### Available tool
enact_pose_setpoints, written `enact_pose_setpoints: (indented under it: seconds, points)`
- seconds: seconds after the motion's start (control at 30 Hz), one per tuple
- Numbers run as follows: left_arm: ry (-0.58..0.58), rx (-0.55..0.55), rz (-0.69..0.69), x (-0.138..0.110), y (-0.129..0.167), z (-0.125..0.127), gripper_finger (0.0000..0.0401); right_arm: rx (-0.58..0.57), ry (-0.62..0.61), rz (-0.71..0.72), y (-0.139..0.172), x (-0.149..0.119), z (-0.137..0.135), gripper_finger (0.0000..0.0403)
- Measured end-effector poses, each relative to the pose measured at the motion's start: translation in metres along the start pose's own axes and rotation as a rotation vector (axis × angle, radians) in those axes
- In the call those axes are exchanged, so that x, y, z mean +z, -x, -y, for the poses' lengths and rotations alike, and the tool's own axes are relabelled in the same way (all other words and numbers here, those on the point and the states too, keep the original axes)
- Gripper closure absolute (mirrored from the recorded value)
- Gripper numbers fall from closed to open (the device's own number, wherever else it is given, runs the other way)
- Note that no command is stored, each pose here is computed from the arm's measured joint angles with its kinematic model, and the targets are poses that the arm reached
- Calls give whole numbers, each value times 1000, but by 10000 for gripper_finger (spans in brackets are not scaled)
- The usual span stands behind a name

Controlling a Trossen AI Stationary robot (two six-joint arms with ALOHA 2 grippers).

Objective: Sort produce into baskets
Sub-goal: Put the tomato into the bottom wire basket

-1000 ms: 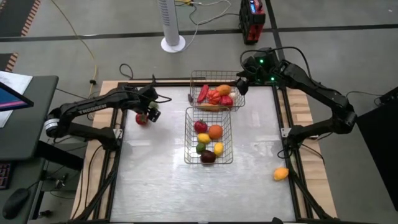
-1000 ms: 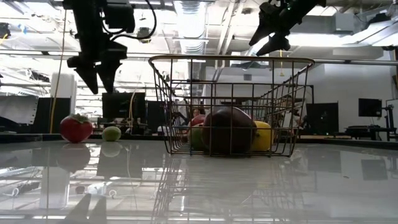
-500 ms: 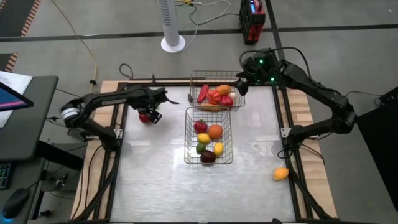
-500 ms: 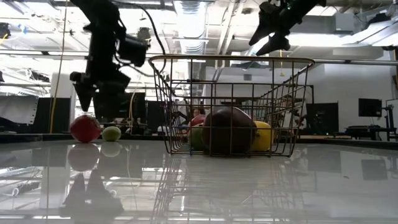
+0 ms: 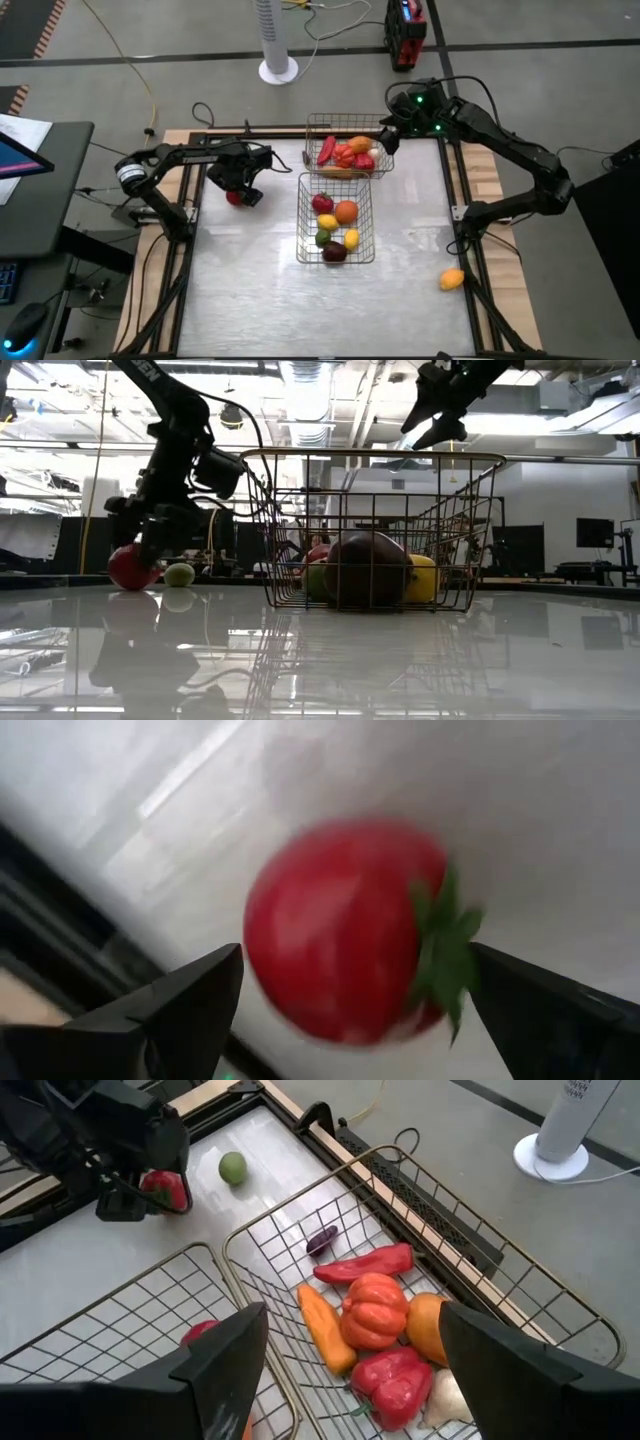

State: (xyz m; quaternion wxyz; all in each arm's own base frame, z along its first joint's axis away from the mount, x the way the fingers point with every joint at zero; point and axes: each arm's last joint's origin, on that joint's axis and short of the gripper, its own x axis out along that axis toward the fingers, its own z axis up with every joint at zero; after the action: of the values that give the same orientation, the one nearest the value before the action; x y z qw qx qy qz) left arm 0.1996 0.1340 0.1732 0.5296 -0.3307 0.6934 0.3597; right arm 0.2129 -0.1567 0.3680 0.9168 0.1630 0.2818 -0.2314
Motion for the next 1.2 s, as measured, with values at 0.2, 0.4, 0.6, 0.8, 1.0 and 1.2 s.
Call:
enact_pose_setpoints:
  seconds: [0.2, 0.4, 0.6, 0.8, 1.0, 1.2]
  points:
    - [5, -24, -46, -3, 0, 0, 37, 1, 23, 7, 0, 1, 0, 81]
    - [-1, -35, 43, 4, 0, 3, 37, -2, 33, 8, 0, 1, 1, 81]
    - [-26, -38, 106, 10, 1, 4, 37, -2, 32, 8, 0, 1, 1, 81]
    - [-32, -92, 154, 15, 1, 8, 66, 0, 33, 7, 0, 1, 0, 81]
    - [-19, -121, 140, 15, 2, 9, 124, 0, 46, 8, 0, 1, 0, 81]
    - [-20, -177, 173, 17, 12, 12, 124, 0, 46, 7, 0, 1, 0, 81]
